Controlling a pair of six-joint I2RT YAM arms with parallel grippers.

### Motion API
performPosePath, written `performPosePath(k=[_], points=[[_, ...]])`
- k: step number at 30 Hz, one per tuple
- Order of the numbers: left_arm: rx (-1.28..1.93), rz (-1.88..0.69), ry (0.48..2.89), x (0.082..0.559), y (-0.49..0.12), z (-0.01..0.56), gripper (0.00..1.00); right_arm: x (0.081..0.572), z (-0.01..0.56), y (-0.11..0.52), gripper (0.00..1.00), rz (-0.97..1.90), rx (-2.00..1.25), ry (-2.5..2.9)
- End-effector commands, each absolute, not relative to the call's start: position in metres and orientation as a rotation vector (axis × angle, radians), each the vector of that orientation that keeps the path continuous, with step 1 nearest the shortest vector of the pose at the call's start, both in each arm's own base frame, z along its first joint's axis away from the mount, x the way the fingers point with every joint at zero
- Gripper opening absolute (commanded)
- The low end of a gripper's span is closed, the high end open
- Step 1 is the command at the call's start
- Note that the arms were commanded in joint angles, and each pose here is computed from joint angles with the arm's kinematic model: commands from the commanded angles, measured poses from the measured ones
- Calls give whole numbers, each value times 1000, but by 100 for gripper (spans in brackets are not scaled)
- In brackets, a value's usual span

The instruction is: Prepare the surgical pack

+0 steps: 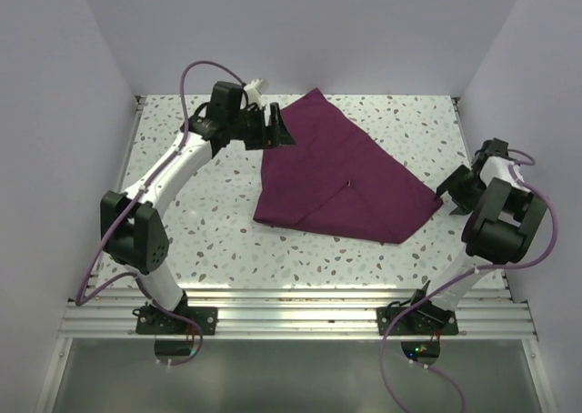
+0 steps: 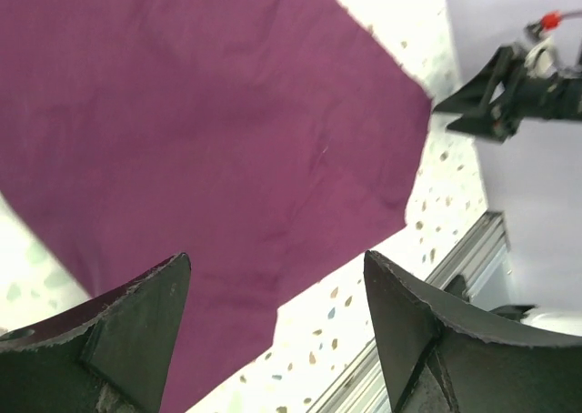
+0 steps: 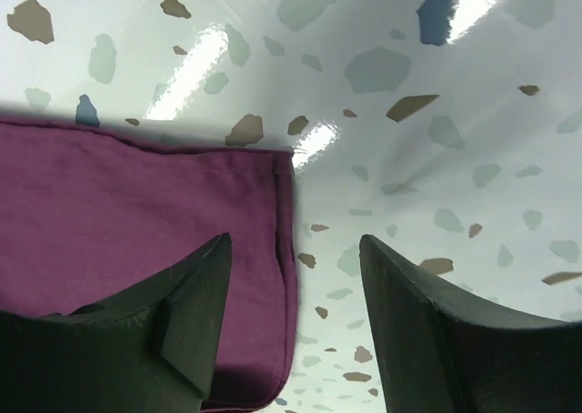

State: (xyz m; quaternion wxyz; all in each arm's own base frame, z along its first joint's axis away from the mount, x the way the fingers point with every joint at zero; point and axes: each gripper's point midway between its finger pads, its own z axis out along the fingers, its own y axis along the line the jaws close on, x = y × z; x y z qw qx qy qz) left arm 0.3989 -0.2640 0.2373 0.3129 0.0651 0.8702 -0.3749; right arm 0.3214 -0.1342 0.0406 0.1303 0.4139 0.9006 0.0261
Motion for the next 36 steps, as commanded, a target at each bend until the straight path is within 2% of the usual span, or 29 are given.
performPosePath(k=[1,10,22,24,27,28,29,31,32,36], points=[[205,-940,2337,384,-253,219,80,329,23,-123,62,192,1173,2642],[174,-906,2370,383,-240,209,80,328,-6,-110,60,291,1187,2694],[159,-880,2419,385,-234,201,80,357,-29,-87,50,444,1143,2702],[159,-877,2420,386,-234,203,80,363,-28,-89,46,444,1149,2689],[158,-879,2433,387,-235,200,80,371,-24,-90,33,457,1142,2674],[157,-879,2434,386,-235,199,80,373,-21,-92,28,448,1142,2669],[155,-879,2438,386,-235,198,80,375,-18,-93,18,444,1134,2662],[150,-870,2445,386,-233,197,80,380,-3,-93,13,440,1114,2634],[146,-852,2449,387,-230,195,80,383,6,-94,6,438,1101,2620],[115,-809,2467,389,-221,191,80,393,51,-67,0,452,967,2621]])
